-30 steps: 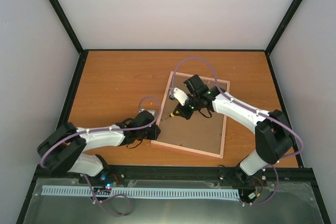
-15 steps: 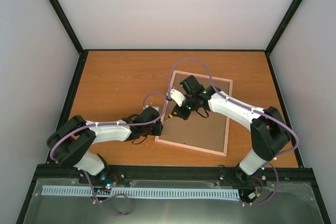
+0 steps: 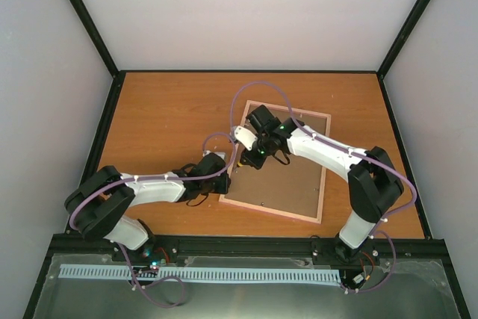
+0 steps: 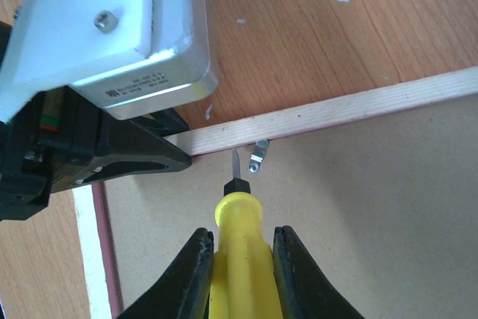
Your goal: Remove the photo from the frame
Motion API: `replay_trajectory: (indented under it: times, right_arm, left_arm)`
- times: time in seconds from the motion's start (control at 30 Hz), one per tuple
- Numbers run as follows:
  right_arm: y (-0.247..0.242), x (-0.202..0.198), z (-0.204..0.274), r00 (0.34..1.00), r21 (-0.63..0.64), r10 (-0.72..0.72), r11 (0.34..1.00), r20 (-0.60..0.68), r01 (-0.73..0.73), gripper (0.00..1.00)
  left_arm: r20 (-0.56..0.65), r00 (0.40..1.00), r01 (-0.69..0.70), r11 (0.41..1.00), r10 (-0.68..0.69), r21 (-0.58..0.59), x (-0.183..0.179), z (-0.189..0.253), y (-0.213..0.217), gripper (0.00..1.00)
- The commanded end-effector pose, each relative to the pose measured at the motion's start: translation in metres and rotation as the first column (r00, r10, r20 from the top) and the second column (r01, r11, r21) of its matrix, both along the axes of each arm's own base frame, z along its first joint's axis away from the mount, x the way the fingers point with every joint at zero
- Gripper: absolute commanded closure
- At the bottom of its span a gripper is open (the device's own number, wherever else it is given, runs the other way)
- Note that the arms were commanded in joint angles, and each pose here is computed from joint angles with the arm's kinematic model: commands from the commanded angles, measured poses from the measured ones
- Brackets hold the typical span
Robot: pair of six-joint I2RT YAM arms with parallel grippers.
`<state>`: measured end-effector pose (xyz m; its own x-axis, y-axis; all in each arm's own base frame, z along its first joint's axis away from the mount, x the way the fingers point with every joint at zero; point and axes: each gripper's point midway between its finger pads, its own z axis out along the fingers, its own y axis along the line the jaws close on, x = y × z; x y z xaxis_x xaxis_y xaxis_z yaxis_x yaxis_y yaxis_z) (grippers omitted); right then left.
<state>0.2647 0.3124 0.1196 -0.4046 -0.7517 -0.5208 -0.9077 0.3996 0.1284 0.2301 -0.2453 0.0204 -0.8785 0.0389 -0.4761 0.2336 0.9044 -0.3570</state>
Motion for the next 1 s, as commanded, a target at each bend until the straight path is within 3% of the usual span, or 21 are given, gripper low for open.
replay_trajectory:
  times: [0.0, 0.43, 0.97]
  right_arm:
    - [0.002, -0.002, -0.006, 1.000, -0.038, 0.016, 0.999, -0.005, -0.017, 0.97]
    - [0.002, 0.007, -0.014, 1.000, -0.080, -0.028, 0.996, 0.003, 0.028, 0.97]
    - [-0.025, 0.018, -0.021, 0.994, -0.234, -0.099, 0.966, 0.056, 0.109, 0.97]
  left_arm:
    - [-0.024, 0.999, 0.020, 1.000, -0.020, -0.007, -0.010, -0.004, 0.001, 0.99]
    - [-0.015, 1.000, 0.026, 0.999, -0.026, -0.021, -0.012, -0.002, 0.002, 0.99]
    - [-0.019, 0.999, 0.029, 0.999, -0.029, -0.022, -0.012, -0.003, 0.001, 0.99]
